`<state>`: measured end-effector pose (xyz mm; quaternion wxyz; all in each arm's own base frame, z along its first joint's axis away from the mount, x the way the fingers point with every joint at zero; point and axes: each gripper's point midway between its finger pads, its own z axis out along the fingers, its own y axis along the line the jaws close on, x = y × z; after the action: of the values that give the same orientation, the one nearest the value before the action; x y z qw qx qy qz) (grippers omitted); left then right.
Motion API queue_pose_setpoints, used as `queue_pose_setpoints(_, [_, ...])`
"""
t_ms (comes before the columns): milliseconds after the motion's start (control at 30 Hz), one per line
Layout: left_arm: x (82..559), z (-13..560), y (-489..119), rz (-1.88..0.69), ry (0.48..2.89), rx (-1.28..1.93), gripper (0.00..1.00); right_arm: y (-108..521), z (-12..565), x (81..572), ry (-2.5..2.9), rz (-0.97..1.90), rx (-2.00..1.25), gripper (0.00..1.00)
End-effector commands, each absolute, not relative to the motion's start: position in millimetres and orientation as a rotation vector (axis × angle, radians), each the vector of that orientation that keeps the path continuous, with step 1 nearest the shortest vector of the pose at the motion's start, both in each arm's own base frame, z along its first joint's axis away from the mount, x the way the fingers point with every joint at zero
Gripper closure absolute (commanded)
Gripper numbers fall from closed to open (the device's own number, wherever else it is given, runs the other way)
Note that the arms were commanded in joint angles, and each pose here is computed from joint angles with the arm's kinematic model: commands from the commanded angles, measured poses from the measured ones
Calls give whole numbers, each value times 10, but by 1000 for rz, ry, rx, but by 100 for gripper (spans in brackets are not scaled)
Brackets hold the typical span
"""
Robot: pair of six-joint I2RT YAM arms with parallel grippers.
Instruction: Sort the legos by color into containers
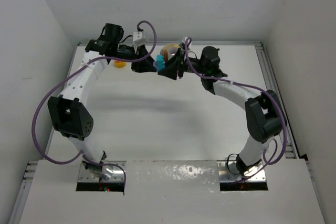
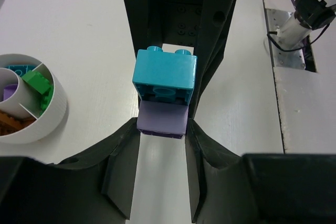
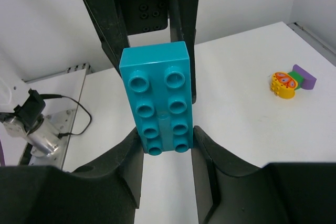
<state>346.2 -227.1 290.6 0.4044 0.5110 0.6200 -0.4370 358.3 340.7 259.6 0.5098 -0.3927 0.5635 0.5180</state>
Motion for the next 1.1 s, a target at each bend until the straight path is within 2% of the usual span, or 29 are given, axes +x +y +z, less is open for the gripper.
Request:
queue_pose_setpoints(0, [3455, 2938, -2344, -1115, 1526, 1307, 98, 3427, 2843, 3543, 1258, 1202, -983, 100])
queue_pose_setpoints(267, [3662, 2811, -2164, -924, 1640, 1284, 100, 2989, 2847, 3863, 1320, 1232, -773, 100])
queue_pose_setpoints(500, [3900, 2728, -2045, -780, 1736, 1195, 100, 2702, 2765, 4203, 1409, 1091, -713, 100])
queue_pose_setpoints(600, [3980, 2710, -2006, -741, 1773, 1146, 100, 2490, 2539, 4516, 1565, 1007, -565, 100])
queue_pose_setpoints(733, [4063, 2630, -1943, -689, 1824, 1089, 100, 2114, 2088, 5196, 1898, 721, -273, 100])
queue_pose_setpoints(767, [4084, 2608, -1927, -676, 1836, 1080, 100, 2027, 2099, 5504, 1918, 623, -214, 100])
queue_pose_setpoints(867, [4105, 2577, -1914, -668, 1853, 1066, 100, 1887, 1722, 5684, 2071, 503, -147, 100])
queue_pose_setpoints(1067, [4120, 2508, -1885, -660, 1876, 1067, 100, 1859, 1452, 5860, 2098, 456, -109, 100])
